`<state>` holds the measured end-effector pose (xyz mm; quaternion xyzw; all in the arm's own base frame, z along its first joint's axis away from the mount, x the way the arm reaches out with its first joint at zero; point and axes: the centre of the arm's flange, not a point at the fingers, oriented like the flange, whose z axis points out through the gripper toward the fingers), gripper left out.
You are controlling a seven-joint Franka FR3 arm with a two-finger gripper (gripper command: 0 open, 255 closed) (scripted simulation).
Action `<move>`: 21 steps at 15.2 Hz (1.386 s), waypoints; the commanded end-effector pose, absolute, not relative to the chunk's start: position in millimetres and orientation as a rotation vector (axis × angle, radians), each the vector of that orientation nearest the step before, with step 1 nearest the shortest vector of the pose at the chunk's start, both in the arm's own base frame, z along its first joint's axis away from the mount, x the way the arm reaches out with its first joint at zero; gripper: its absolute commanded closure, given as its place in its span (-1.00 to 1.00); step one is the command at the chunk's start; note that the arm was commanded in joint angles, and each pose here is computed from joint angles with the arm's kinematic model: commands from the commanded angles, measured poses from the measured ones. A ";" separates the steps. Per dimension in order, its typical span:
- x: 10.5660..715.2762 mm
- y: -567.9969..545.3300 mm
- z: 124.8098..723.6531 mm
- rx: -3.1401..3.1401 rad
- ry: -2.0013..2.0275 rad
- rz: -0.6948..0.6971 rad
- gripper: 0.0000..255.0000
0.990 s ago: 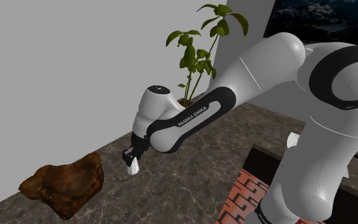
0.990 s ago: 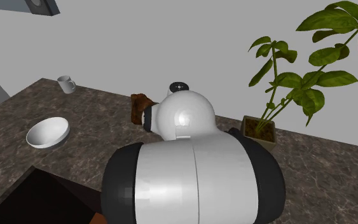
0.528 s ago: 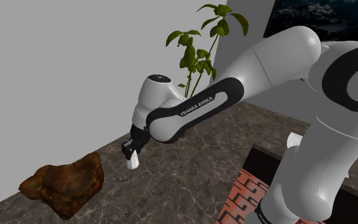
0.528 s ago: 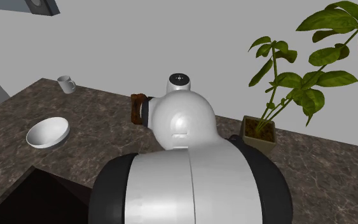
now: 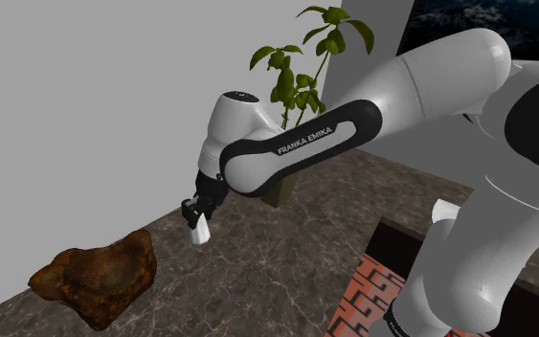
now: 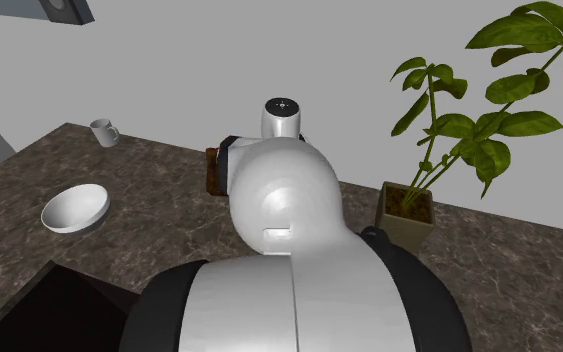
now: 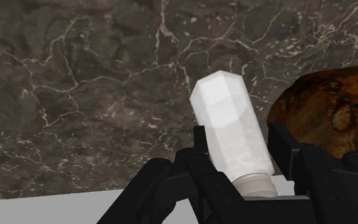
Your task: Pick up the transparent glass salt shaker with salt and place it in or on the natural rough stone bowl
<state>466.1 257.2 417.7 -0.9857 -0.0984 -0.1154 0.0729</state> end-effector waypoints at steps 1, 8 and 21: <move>465.6 257.1 429.1 -2.961 -0.295 -0.346 1.00; 465.6 257.1 466.1 -2.961 -0.295 -0.346 1.00; 465.6 257.1 534.7 -2.961 -0.295 -0.346 1.00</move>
